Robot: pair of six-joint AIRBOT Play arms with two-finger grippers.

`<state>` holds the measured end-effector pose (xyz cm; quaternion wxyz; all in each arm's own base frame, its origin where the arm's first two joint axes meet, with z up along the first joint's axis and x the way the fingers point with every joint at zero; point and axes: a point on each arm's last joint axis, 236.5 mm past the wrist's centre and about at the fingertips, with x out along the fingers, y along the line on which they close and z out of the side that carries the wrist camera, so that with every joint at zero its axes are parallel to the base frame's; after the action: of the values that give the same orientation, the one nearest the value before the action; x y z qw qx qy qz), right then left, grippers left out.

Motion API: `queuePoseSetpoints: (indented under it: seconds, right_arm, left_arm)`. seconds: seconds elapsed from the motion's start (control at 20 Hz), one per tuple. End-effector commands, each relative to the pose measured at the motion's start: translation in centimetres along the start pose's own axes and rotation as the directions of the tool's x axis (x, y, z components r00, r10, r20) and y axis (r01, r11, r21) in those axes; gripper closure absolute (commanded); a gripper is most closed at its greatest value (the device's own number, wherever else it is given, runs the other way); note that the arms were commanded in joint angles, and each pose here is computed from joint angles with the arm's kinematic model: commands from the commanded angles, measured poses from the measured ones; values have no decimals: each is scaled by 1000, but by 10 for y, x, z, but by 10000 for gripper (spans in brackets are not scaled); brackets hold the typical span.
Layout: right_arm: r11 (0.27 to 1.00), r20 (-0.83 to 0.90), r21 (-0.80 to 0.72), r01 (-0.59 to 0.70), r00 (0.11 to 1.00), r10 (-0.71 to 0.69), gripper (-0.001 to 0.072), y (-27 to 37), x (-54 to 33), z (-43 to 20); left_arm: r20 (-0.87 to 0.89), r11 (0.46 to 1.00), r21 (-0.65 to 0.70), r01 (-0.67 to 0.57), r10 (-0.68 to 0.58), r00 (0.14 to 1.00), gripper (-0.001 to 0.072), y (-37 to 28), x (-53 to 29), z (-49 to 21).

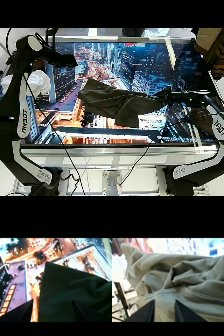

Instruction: Fold the shirts.

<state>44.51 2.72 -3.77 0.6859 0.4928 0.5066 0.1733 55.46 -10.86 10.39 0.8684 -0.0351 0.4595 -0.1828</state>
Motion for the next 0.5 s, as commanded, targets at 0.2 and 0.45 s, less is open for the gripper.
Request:
queuePoseSetpoints:
  seconds: [0.2, 0.45]
  right_arm:
    - [990, 147, -132, -47, 987, 66, 510, 18, -102, 62]
    - [942, -13, -29, 335, 942, -335, 396, -82, -143, 24]
  left_arm:
    - [-19, 999, 8, -31, 31, 999, 154, 9, 2, -5]
    - [-23, 999, 8, -32, 33, 999, 154, 10, 2, -6]
